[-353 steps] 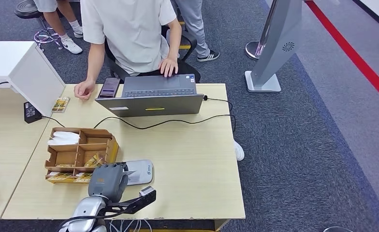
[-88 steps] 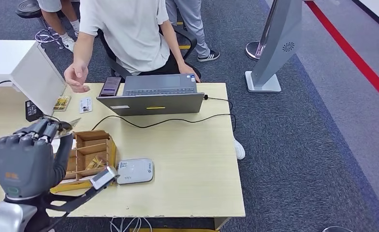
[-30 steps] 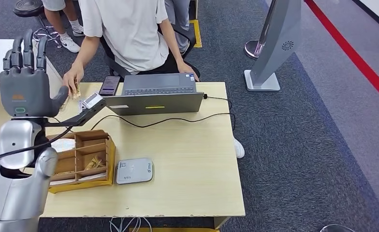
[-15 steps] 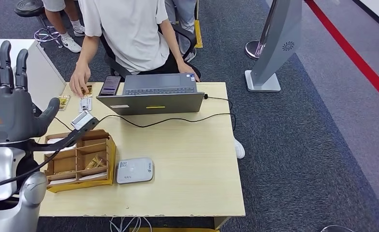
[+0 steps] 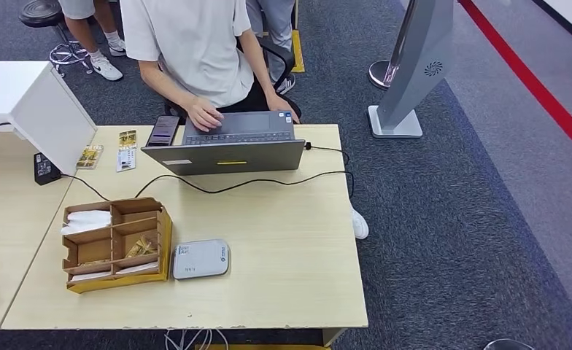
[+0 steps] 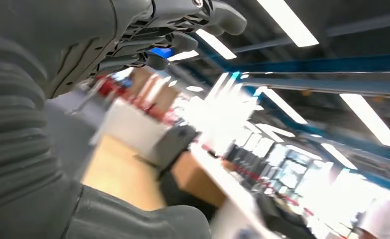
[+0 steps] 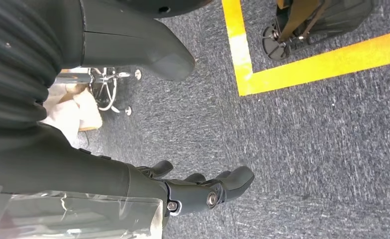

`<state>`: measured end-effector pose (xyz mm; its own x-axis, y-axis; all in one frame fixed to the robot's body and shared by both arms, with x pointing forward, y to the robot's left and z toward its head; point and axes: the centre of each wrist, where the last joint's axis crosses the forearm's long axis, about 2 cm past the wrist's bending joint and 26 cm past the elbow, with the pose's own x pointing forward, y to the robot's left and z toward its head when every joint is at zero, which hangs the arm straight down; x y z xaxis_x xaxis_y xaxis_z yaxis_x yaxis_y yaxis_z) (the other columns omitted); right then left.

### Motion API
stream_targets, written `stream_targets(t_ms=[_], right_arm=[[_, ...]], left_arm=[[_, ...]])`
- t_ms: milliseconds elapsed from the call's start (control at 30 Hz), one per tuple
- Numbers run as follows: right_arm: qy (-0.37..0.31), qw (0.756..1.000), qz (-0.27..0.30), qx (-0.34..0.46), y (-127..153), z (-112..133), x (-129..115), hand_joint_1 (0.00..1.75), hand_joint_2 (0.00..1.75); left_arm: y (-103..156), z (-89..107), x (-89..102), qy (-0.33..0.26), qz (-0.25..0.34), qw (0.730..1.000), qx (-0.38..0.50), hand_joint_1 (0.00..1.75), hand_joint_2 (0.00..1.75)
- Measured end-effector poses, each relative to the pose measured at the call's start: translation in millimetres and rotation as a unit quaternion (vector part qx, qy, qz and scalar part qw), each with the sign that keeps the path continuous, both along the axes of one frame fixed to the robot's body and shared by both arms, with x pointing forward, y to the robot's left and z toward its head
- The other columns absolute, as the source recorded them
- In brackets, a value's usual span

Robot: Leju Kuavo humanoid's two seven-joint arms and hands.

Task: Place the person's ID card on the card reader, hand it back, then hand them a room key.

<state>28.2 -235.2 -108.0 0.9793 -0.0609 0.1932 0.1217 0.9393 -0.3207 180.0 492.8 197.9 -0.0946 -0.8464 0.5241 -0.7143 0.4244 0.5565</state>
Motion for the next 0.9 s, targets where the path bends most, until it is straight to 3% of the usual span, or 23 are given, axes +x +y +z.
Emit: stream_targets(t_ms=[100, 233, 533, 633, 733, 833, 900], right_arm=[[0.001, 1.0, 0.001, 0.001, 0, 0, 0, 0.0, 1.75], [0.0, 1.0, 0.001, 0.001, 0, 0, 1, 0.0, 1.75], [-0.001, 1.0, 0.001, 0.0, 0, 0, 2, 0.0, 1.75], [0.0, 1.0, 0.004, 0.0, 0, 0, 2, 0.0, 1.75], [0.0, 1.0, 0.009, -0.002, 0, 0, 2, 0.0, 1.75], [-0.002, 1.0, 0.009, -0.007, 0, 0, 1, 0.0, 1.75], [-0.002, 1.0, 0.008, -0.01, 0, 0, 1, 0.0, 1.75]], left_arm=[[35, -14.9, -26.8, 0.002, 0.066, 0.997, -0.027, 0.0, 1.75], [49, -25.9, -47.1, 0.009, 0.124, 0.991, -0.052, 0.0, 1.75], [54, -36.9, -59.2, 0.01, 0.16, 0.984, -0.082, 0.0, 1.75], [59, -43.4, -61.6, -0.008, 0.169, 0.973, -0.156, 0.0, 1.75], [78, -73.8, -75.9, -0.06, 0.178, 0.938, -0.292, 0.0, 1.75], [88, -122.2, -97.8, -0.11, 0.213, 0.893, -0.382, 0.0, 1.75], [82, -155.5, -109.6, -0.135, 0.229, 0.85, -0.454, 0.0, 1.75]])
